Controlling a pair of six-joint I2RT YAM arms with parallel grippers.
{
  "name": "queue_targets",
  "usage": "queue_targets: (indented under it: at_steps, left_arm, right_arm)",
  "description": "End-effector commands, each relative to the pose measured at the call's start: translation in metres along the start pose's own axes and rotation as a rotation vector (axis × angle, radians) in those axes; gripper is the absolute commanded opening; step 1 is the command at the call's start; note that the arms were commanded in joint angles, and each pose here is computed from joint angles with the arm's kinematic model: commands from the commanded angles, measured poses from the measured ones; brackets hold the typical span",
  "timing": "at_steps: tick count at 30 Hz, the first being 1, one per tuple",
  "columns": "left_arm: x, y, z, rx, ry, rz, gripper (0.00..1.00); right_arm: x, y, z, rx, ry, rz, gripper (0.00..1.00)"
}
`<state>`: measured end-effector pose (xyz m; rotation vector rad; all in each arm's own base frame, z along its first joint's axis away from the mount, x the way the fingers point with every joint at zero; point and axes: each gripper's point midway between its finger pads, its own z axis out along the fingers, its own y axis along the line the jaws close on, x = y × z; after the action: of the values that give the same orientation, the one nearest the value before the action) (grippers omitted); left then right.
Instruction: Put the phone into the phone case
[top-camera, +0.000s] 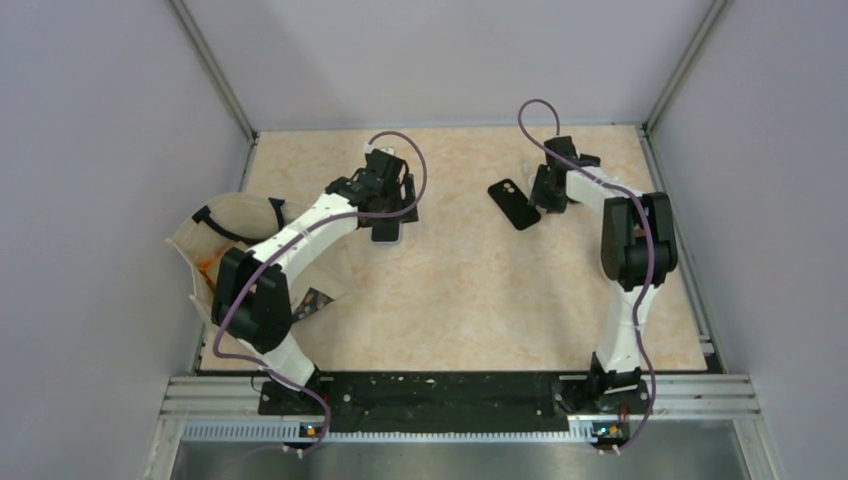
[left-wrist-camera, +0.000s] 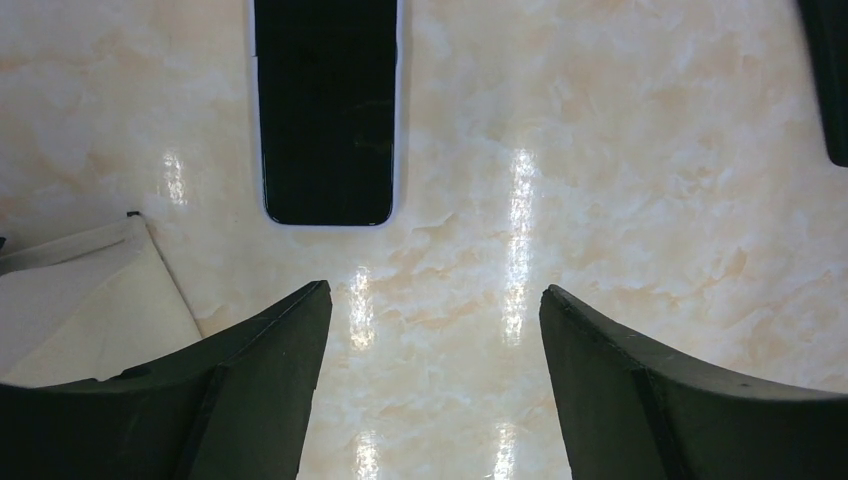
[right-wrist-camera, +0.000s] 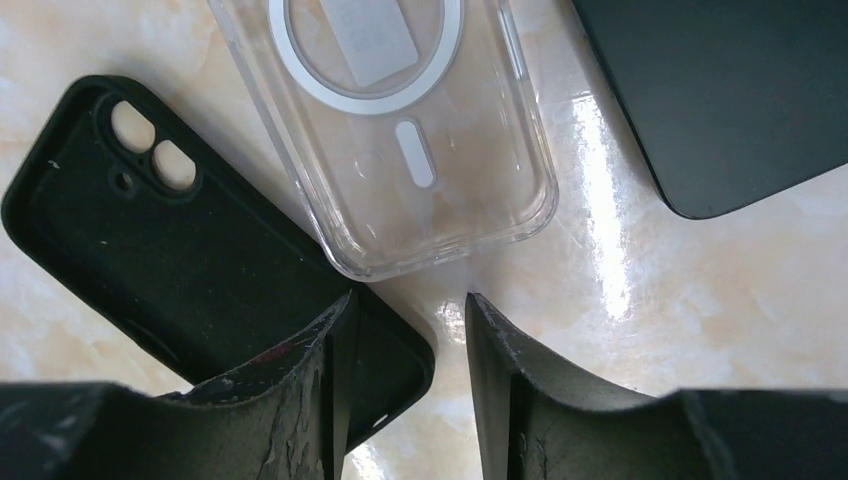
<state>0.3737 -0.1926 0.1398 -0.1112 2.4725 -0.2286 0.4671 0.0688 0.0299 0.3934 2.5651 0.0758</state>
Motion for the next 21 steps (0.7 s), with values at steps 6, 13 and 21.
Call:
queue_targets:
  at_steps: [6,13,21]
  left_arm:
    - [0.0,-0.006,-0.015,0.057,-0.011,-0.024,0.8]
    - [0.008,0.006,-0.018,0.006,-0.011,-0.071,0.75]
    - [0.027,0.01,-0.018,0.028,-0.008,-0.162,0.73]
  right_arm:
    - [0.024,-0.002,0.009,0.079,0.064,-0.135,0.39]
    - [0.045,0.008,-0.008,0.095,0.078,-0.168,0.07]
    - [0.112,0.046,-0.056,-0.042,0.138,-0.155,0.0]
